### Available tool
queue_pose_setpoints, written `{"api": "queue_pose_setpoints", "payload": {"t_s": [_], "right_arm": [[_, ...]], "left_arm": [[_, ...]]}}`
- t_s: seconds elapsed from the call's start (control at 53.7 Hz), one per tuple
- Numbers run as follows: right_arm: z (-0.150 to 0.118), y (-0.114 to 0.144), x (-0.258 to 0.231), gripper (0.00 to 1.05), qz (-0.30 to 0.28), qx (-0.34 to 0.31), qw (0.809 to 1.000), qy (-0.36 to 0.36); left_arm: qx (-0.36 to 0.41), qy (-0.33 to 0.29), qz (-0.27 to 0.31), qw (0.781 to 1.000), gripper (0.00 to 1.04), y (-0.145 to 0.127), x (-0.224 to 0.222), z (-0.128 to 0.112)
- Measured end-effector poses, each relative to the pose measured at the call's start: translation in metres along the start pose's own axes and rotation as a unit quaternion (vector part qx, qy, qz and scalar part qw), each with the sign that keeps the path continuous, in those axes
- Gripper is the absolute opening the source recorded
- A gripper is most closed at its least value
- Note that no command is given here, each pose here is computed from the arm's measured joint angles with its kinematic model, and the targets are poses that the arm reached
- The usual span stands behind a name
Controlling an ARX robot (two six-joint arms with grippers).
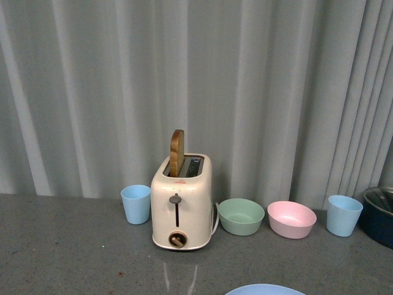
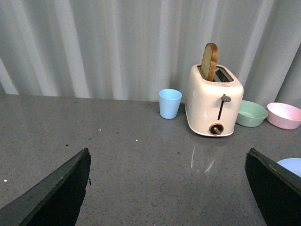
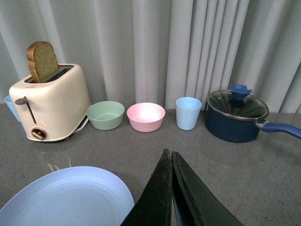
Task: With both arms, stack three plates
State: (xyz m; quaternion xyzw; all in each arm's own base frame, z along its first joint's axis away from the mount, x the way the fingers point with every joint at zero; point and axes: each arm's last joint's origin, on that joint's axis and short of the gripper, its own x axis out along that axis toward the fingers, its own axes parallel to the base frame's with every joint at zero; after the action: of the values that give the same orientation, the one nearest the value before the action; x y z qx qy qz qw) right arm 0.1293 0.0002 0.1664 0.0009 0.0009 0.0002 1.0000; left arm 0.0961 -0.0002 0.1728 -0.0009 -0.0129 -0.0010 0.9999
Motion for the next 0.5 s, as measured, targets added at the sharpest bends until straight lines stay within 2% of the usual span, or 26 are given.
{"api": "queue_pose_setpoints", "payload": {"t_s": [0.502], "right_arm": [[0.002,0.0,-0.015,0.03,0.0,0.0,1.0,-0.005]], "left_arm": [[0.0,0.0,0.0,1.0,0.98,0.0,0.0,0.0]]}}
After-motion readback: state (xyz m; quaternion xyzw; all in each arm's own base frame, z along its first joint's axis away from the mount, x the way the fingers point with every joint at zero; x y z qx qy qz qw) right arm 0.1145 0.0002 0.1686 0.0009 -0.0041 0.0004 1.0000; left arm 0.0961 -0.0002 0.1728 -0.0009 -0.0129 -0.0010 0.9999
